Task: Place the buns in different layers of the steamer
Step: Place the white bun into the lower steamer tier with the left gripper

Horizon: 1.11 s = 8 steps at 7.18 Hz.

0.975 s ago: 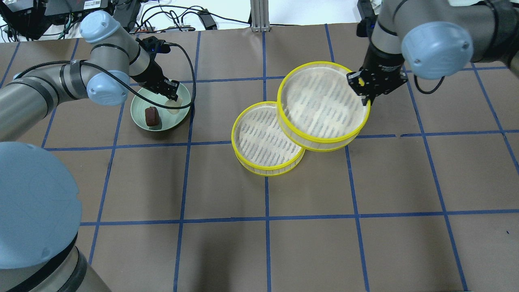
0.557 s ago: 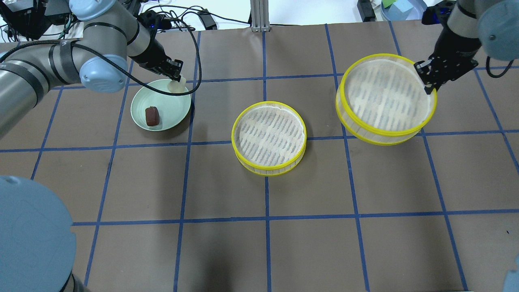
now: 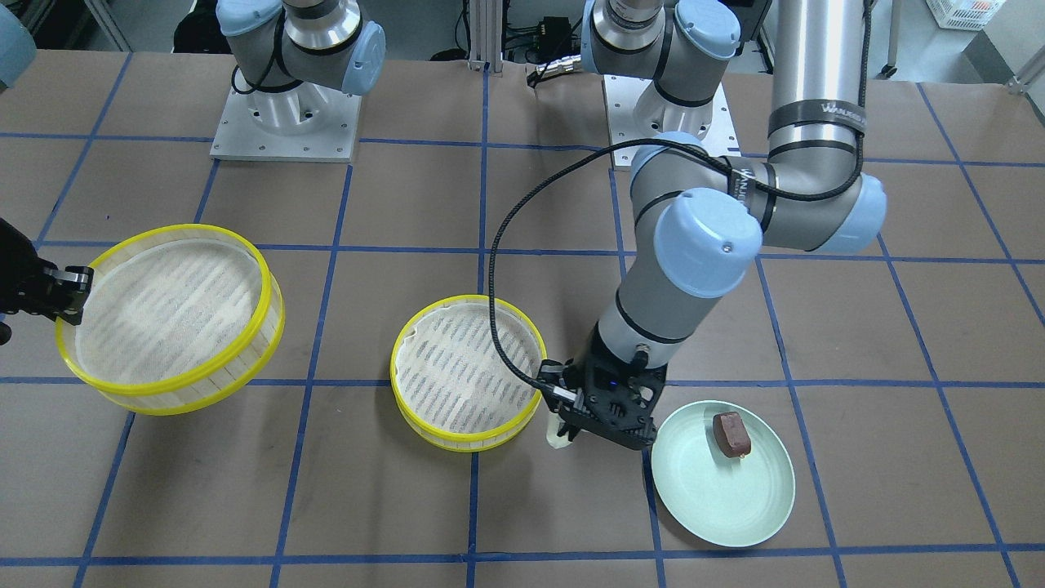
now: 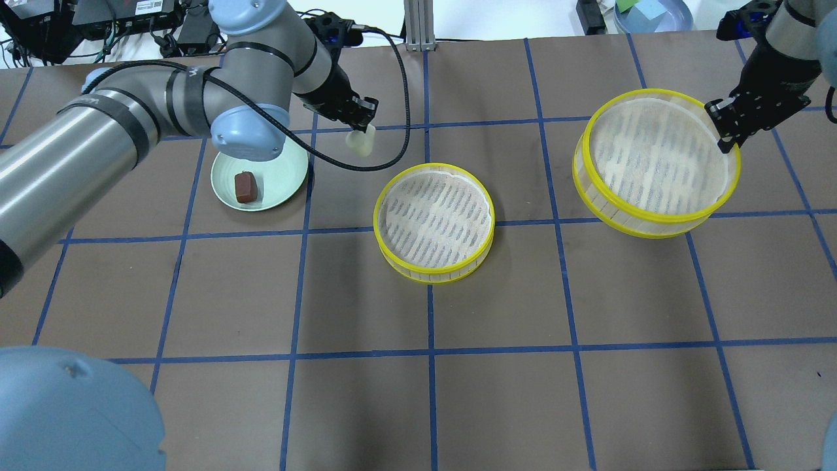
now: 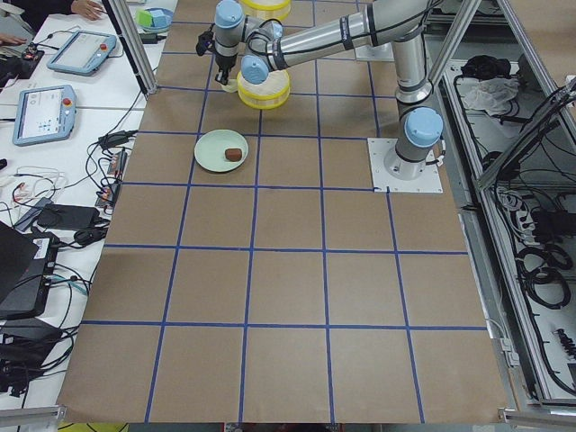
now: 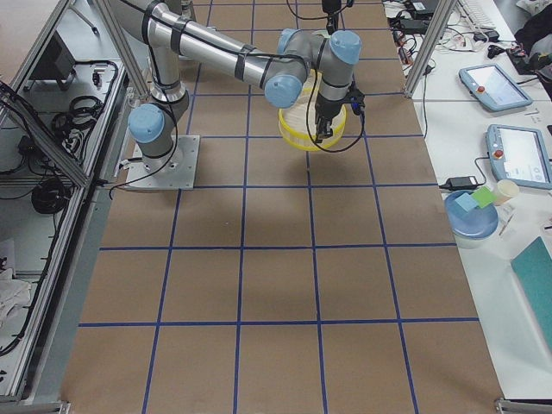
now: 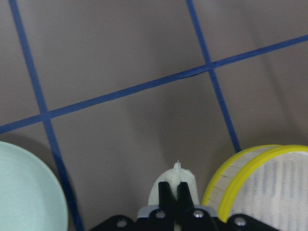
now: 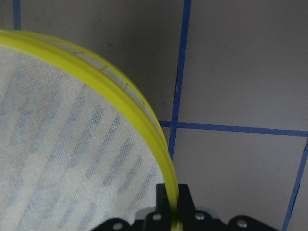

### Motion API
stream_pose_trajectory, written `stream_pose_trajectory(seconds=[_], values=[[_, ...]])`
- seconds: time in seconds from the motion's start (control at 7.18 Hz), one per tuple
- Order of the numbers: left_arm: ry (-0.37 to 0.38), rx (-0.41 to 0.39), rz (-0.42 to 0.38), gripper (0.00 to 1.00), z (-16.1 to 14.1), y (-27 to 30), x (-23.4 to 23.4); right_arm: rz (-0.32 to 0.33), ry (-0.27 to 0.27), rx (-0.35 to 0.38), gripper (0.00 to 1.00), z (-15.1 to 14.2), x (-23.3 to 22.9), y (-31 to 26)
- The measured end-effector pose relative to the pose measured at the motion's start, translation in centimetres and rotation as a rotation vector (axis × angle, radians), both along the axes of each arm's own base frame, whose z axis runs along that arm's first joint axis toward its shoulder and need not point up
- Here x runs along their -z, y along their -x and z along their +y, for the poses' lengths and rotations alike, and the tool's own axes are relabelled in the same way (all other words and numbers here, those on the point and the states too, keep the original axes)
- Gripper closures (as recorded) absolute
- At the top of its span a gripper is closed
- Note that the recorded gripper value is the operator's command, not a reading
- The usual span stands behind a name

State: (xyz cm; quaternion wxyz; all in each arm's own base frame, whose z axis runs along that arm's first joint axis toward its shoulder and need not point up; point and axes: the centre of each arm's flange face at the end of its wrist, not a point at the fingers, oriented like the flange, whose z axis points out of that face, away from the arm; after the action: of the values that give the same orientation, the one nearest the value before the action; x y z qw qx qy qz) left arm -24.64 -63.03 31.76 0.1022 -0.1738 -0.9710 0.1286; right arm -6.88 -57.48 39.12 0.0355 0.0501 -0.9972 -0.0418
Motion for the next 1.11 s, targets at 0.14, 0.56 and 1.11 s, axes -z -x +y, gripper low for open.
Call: stream_pose_trajectory(seconds=[0.14, 0.56, 1.11], values=[[-0.01, 0.029, 0.02, 1.0, 0.6, 1.9, 1.2, -0.001, -0.002, -0.008, 1.0, 0.0, 0.0, 0.0], [-0.117, 0.1, 0.062, 0.93, 3.3, 6.0, 6.8, -0.003, -0.002, -0.026, 1.0, 0.0, 0.0, -0.1], [-0.167, 0.041, 0.065, 0.0, 5.7, 9.0, 7.1, -0.003, -0.002, -0.031, 1.0, 0.0, 0.0, -0.3]])
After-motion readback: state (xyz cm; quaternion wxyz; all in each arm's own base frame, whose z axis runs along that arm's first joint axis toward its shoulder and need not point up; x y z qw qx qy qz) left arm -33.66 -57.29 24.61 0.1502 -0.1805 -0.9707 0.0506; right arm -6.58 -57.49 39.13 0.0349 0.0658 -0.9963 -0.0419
